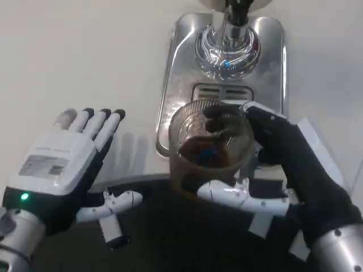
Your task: Grasp the cup under the faucet to collect the drink, then remove the cup.
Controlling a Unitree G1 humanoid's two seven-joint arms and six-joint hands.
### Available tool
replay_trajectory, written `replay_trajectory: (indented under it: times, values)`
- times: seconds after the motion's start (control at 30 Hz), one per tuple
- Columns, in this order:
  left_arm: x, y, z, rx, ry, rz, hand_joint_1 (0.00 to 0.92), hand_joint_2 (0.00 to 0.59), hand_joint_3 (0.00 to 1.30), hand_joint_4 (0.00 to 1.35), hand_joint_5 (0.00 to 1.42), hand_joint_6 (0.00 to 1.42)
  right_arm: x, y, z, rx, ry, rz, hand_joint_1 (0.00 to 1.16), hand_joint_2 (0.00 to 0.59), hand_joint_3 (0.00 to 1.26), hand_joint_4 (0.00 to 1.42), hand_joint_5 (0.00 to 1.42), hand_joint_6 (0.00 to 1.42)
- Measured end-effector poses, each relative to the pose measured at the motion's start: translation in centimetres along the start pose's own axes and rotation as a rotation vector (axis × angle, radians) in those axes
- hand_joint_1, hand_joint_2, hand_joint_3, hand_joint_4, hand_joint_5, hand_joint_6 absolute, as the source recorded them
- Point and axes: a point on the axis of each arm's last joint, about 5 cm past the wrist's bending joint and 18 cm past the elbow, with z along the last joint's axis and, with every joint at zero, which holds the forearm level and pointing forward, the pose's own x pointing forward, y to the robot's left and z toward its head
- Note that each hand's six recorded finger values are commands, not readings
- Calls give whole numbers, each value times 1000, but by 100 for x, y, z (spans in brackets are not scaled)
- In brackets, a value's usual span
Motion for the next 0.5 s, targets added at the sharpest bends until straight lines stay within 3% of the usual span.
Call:
replay_trajectory:
  times: [0.13, 0.33, 0.5]
  values:
    - [-110, 46, 25, 4, -14, 10, 0, 144, 0, 0, 0, 0, -115, -45, 77, -9, -15, 37, 1162, 244, 780, 794, 841, 1101]
    - [-215, 59, 43, 1, -29, 3, 0, 143, 0, 0, 0, 0, -178, -111, 119, -26, -16, 35, 1162, 243, 791, 809, 855, 1092]
    - [-249, 45, 63, -8, -40, -11, 0, 141, 0, 0, 0, 0, -182, -112, 117, -33, -15, 45, 1162, 243, 792, 818, 858, 1104]
